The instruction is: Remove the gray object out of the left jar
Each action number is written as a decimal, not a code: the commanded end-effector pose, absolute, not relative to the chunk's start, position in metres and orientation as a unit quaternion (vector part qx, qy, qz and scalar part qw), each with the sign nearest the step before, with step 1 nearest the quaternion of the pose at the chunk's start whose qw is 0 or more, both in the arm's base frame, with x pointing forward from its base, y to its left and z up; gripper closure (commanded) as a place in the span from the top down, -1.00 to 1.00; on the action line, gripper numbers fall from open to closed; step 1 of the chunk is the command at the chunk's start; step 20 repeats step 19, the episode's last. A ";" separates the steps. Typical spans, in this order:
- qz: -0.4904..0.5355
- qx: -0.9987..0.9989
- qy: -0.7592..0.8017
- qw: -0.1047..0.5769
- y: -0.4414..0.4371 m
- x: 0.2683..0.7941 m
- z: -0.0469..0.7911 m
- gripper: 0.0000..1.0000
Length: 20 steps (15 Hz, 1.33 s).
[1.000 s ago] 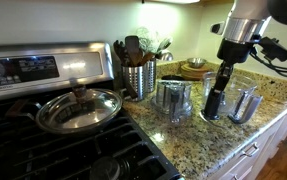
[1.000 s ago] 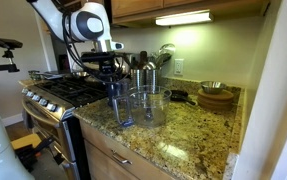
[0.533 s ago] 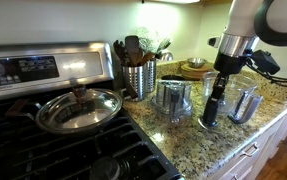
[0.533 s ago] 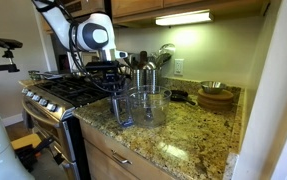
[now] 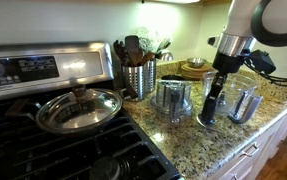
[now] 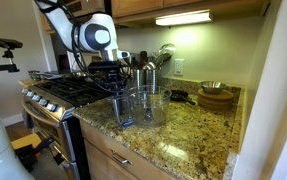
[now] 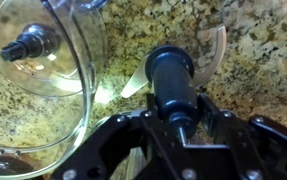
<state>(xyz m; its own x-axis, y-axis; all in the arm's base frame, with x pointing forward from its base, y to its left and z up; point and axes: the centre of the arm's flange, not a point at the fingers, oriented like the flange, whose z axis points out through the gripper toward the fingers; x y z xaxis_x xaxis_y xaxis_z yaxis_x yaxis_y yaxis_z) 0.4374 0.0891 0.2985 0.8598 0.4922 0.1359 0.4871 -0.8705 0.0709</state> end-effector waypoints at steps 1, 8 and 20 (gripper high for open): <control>0.087 0.964 0.249 0.021 0.086 0.446 0.299 0.52; 0.093 0.964 0.248 0.025 0.084 0.448 0.330 1.00; 0.112 0.963 0.244 0.026 0.084 0.450 0.376 1.00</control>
